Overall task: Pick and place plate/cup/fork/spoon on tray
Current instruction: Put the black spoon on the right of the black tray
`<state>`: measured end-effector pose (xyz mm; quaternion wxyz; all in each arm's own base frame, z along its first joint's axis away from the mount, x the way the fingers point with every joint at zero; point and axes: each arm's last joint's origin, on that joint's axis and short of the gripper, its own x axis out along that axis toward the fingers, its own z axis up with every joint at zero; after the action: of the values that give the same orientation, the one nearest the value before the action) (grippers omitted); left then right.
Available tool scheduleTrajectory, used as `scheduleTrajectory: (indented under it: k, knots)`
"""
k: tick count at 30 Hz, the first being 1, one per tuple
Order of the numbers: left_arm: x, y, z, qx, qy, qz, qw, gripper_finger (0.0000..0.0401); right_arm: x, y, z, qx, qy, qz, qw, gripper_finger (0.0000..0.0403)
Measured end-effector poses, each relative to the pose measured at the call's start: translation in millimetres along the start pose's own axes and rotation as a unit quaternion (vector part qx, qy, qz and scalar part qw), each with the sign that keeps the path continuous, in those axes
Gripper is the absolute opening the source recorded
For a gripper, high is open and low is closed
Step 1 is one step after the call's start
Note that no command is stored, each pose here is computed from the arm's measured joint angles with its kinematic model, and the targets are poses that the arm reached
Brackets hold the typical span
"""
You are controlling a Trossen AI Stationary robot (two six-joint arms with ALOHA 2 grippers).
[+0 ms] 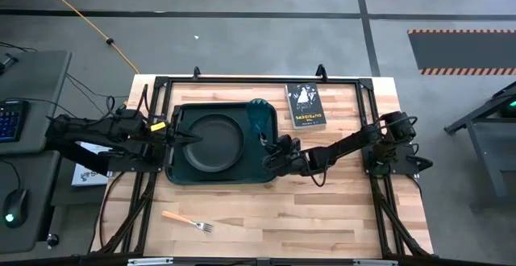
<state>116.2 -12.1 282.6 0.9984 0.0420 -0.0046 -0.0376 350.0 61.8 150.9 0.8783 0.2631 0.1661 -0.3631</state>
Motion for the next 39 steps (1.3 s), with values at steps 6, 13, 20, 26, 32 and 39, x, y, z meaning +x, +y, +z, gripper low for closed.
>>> scheduleTrajectory:
  k: [6, 13, 20, 26, 32, 39]
  knots:
    - [0.0, 0.1, 1.1, 0.003, -0.006, 0.001, 1.0, 0.0, -1.7, 1.4, -1.1, 0.015, -0.002, 0.003, 1.0, 0.0]
    - [0.7, 0.0, 0.1, -0.001, -0.001, 0.0, 1.0, 0.0, 4.8, -1.3, -9.5, 0.078, -0.002, -0.01, 0.997, 0.0]
    - [0.7, 0.0, 0.1, 0.006, 0.0, 0.0, 1.0, 0.0, 23.9, -4.3, -22.1, 0.101, -0.027, -0.014, 0.994, 0.0]
    - [0.1, 0.2, 2.4, -0.001, -0.013, 0.001, 1.0, 0.0, 30.9, -5.0, -17.1, 0.131, -0.061, -0.016, 0.989, 0.0]
    - [0.1, 0.2, 2.5, -0.008, -0.013, 0.001, 1.0, 0.0, 28.3, -4.5, -17.1, 0.18, -0.095, -0.027, 0.979, 0.0]
    - [0.1, 0.3, 2.5, -0.014, -0.013, 0.001, 1.0, 0.0, 39.8, -3.9, -30.1, 0.222, -0.094, -0.005, 0.97, 0.0]
